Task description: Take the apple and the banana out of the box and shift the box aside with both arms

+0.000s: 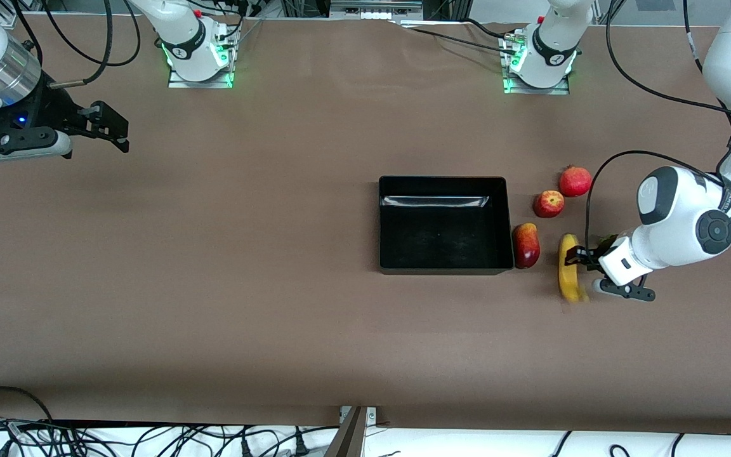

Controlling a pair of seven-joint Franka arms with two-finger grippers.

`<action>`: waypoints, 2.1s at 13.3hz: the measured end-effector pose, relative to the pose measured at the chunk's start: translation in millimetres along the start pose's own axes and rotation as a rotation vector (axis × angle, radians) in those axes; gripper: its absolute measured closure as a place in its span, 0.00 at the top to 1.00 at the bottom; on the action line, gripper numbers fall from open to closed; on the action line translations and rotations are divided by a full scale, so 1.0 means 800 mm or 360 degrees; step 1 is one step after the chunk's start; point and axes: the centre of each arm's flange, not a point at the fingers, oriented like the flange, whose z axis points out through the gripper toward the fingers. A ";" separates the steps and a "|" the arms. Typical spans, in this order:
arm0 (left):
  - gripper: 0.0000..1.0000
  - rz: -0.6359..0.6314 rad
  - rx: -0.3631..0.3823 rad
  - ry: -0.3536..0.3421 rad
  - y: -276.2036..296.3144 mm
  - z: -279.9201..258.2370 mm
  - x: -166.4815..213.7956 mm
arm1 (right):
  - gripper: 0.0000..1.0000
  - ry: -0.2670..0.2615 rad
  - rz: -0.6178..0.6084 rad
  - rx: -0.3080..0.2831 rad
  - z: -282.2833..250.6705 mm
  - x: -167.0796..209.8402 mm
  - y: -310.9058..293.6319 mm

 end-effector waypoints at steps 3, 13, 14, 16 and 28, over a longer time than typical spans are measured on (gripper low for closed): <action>1.00 0.0013 0.0016 0.0010 0.007 -0.026 0.009 | 1.00 0.0000 0.0000 0.0000 0.000 0.000 0.000; 1.00 0.0211 0.0127 -0.0105 0.037 -0.184 0.035 | 1.00 0.0005 0.0001 0.0000 0.000 0.000 0.000; 1.00 0.0226 0.0156 -0.0115 0.046 -0.210 0.034 | 1.00 0.0007 0.0001 0.0000 -0.001 0.001 0.000; 1.00 0.0264 0.0247 -0.0086 0.071 -0.256 0.032 | 1.00 0.0013 0.0000 0.0001 0.000 0.002 0.000; 1.00 -0.0025 0.0309 0.0017 0.141 -0.400 -0.050 | 1.00 0.0102 0.0003 0.0006 -0.010 0.010 0.000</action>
